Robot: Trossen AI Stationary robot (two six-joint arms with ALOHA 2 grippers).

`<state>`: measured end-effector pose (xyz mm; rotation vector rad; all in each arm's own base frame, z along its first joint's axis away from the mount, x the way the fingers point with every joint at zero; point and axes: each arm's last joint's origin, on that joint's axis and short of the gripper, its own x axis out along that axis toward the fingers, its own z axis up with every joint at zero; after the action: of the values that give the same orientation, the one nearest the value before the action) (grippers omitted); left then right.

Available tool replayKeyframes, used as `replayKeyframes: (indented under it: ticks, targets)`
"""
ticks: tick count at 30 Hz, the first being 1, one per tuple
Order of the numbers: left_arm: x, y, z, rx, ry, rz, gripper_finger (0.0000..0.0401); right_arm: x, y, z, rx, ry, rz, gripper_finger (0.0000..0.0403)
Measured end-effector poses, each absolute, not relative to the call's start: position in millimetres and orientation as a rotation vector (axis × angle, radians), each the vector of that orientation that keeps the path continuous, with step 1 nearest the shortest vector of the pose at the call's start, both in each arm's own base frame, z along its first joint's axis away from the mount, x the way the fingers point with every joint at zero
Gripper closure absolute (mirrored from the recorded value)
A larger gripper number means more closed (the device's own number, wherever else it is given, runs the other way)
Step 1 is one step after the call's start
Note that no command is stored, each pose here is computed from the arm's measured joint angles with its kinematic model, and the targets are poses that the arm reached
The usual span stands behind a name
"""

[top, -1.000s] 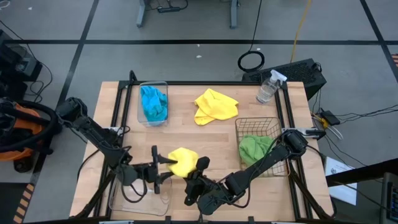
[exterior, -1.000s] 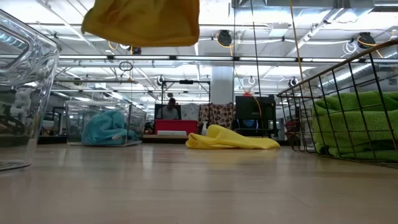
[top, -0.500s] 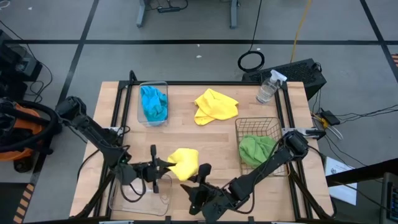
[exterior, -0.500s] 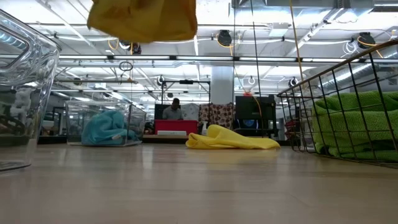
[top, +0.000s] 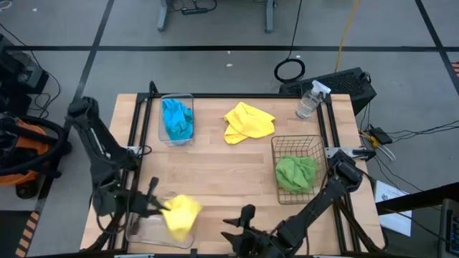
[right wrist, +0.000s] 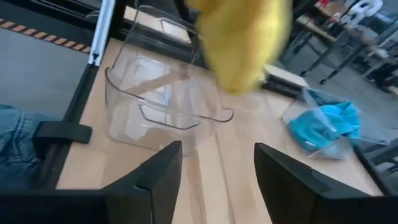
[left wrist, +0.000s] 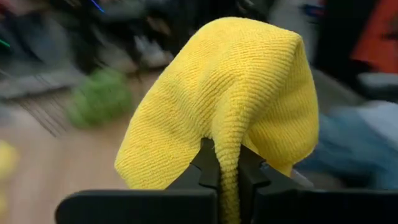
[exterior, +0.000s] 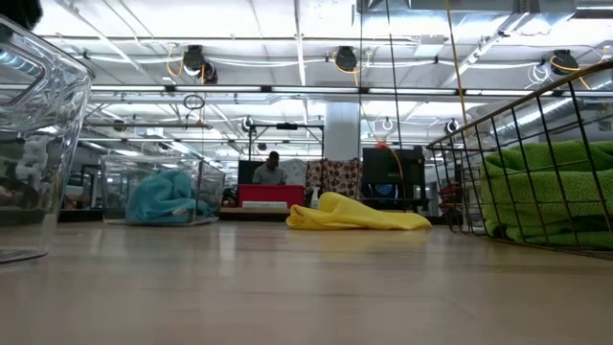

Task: Sort microfiber towel by color & place in baskets
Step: Put the bottom yellow microfiber cloth into the bottom transparent bin

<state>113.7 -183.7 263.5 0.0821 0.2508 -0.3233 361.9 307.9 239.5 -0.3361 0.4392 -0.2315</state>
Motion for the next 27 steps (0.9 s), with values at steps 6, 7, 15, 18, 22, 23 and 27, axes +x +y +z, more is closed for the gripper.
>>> replayKeyframes:
  ticks: [6, 7, 15, 18, 22, 23, 27]
  targets:
    - [86.2, -172.8, 246.6, -0.095, 0.55, -0.395, 0.0383, 350.8, 317.0, 241.5, -0.378, 0.387, -0.318, 0.0234]
    - [84.2, -171.7, 243.4, -0.096, 0.59, -0.394, 0.0383, 349.9, 317.6, 241.9, -0.389, 0.38, -0.331, 0.0238]
    - [84.4, -171.0, 228.1, 0.024, 0.641, -0.3, 0.0381, 350.8, 314.9, 242.8, -0.421, 0.365, -0.383, 0.0264]
    - [87.0, -177.6, 218.8, 0.096, 0.658, -0.294, 0.0381, 352.7, 312.6, 242.7, -0.421, 0.367, -0.39, 0.027]
    - [90.9, -185.7, 203.5, 0.185, 0.689, -0.262, 0.038, 353.4, 311.8, 242.6, -0.421, 0.368, -0.392, 0.0273]
    - [92.3, -187.2, 199.8, 0.205, 0.689, -0.246, 0.038, 353.4, 311.8, 242.6, -0.42, 0.368, -0.392, 0.0273]
    - [97.1, -193.6, 188.2, 0.296, 0.673, -0.209, 0.038, 353.3, 311.9, 242.6, -0.419, 0.368, -0.39, 0.0273]
